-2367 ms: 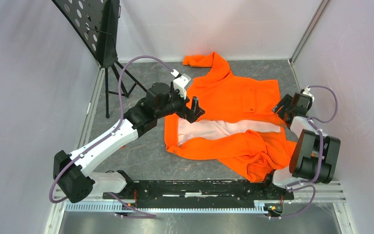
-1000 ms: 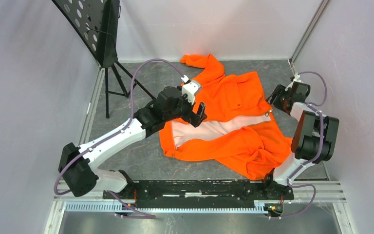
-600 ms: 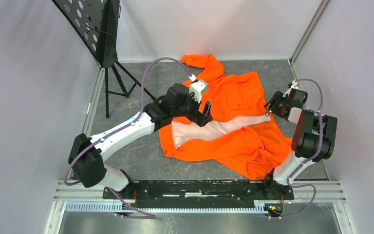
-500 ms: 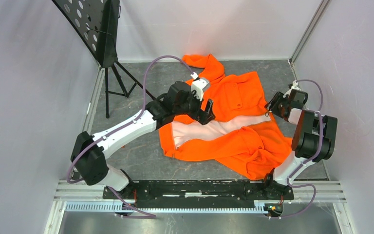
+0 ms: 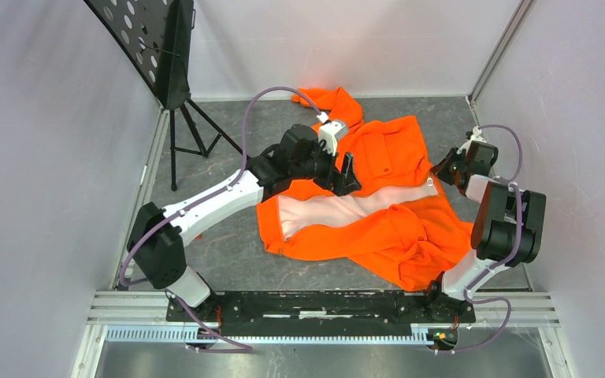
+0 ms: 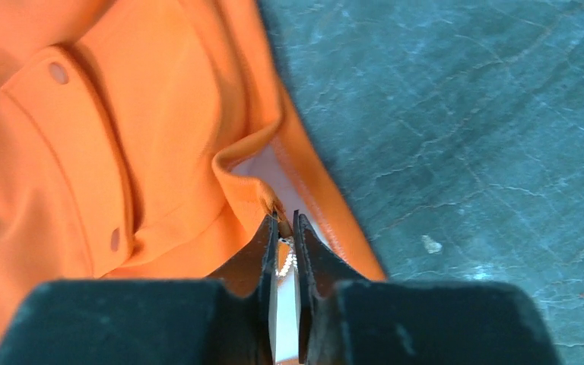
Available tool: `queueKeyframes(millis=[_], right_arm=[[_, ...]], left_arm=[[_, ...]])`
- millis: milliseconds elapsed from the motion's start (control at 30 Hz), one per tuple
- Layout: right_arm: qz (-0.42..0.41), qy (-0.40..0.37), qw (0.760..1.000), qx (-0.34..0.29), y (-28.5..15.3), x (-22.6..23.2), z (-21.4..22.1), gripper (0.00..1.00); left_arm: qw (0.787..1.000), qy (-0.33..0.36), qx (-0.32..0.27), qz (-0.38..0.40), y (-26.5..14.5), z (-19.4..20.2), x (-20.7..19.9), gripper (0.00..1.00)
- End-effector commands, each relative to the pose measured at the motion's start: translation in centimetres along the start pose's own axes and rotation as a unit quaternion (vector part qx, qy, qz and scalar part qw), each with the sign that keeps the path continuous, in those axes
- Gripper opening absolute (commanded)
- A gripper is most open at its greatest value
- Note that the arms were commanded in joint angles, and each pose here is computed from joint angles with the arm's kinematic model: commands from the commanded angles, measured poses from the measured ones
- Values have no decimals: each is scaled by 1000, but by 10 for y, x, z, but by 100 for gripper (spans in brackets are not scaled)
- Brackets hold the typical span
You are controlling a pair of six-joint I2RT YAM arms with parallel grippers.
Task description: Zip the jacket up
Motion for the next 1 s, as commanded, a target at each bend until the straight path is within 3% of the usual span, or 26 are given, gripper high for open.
queueKeyframes(millis=[0, 167, 367, 500, 667, 767, 967], right_arm=[[-52, -17, 998, -25, -20, 36, -19, 7], [-35, -99, 994, -25, -41, 79, -18, 2], [-17, -133, 991, -18, -53, 82, -13, 0], [-56, -135, 989, -27, -60, 91, -11, 0], [-104, -132, 985, -32, -61, 100, -5, 0], [-122, -131, 984, -21, -61, 103, -2, 0], [-191, -138, 972, -23, -73, 122, -12, 0]], left_arm=[[997, -10, -41, 60, 13, -28, -19, 92], [991, -15, -74, 113, 42, -48, -26, 92], [977, -19, -117, 175, 100, -52, -14, 92], [972, -36, -110, 206, 137, -55, 5, 83], [943, -106, -100, 299, 163, -60, 40, 67], [936, -82, -92, 329, 172, -55, 52, 66], [949, 42, -89, 298, 186, -36, 78, 75]])
Point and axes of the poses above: each gripper's point midway between its finger pads, its own y axis out along the fingers, its own x axis along the line the jaws close on, z = x × y, the point moved 7 cm from there along -y, back along the fingers, and after that the axes turned 5 degrees about -y, right-handed, at the moved point
